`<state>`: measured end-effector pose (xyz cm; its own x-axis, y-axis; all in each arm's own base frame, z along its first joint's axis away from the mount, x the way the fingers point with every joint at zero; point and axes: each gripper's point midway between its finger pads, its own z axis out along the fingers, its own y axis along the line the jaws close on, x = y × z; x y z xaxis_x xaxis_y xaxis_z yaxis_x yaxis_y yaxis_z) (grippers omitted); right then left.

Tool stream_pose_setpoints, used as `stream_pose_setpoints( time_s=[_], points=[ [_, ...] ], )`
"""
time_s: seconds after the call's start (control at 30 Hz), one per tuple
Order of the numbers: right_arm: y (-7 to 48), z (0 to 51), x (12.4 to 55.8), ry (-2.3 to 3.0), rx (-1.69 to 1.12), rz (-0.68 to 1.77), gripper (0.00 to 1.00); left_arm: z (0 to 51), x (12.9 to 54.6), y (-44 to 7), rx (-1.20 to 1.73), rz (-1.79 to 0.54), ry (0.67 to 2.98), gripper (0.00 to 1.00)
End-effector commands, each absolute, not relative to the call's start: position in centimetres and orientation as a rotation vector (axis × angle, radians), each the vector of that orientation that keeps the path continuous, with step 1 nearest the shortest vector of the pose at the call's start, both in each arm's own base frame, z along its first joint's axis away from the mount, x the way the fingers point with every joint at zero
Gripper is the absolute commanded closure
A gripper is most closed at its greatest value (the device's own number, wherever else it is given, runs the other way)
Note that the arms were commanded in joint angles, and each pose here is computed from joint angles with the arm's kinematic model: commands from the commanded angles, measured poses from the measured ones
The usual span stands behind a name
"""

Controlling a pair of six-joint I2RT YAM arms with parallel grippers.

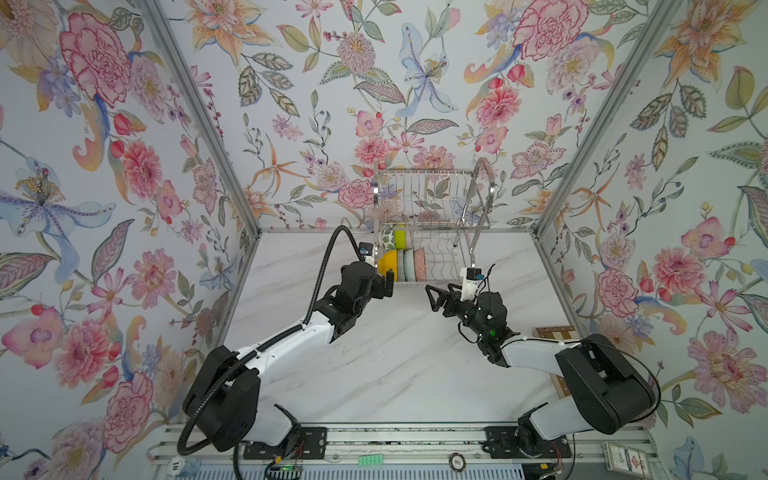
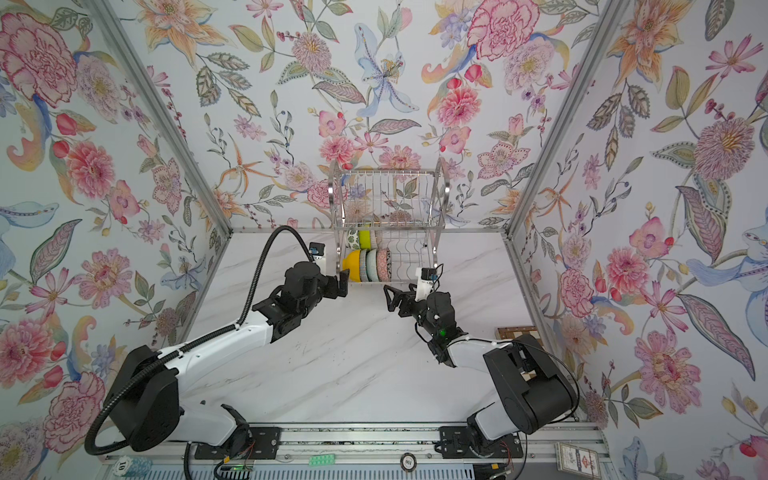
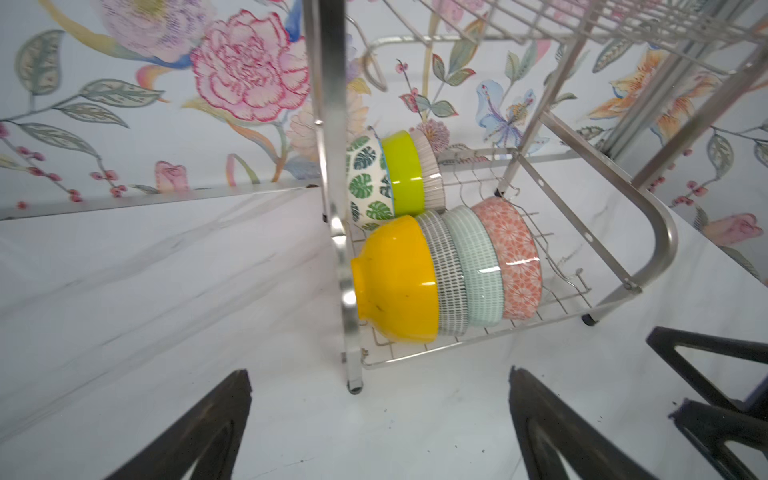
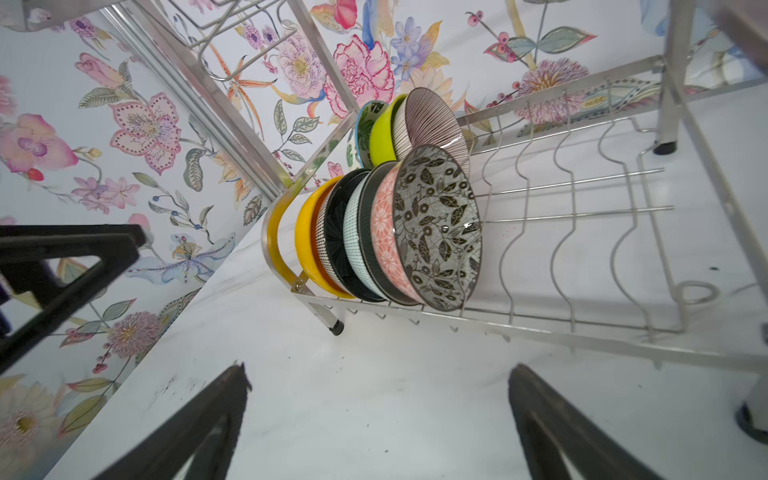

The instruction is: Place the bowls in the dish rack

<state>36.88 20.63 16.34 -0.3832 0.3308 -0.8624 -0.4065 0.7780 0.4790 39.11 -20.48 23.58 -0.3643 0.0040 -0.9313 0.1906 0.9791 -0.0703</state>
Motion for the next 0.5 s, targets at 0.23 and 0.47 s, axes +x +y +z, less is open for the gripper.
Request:
stream_pose_setpoints(
  time_s=[0.23,0.47],
  points=[
    [6.2,16.9,37.4,1.840,0.458,0.205,0.01,24.3,36.6,-2.9,-0.173,0.379,1.848,0.01],
    [-2.0,18.4,34.8,1.810,0.532,-0.243,0.01,20.1,36.3,4.3,-0.338,0.599,1.814,0.01]
  ],
)
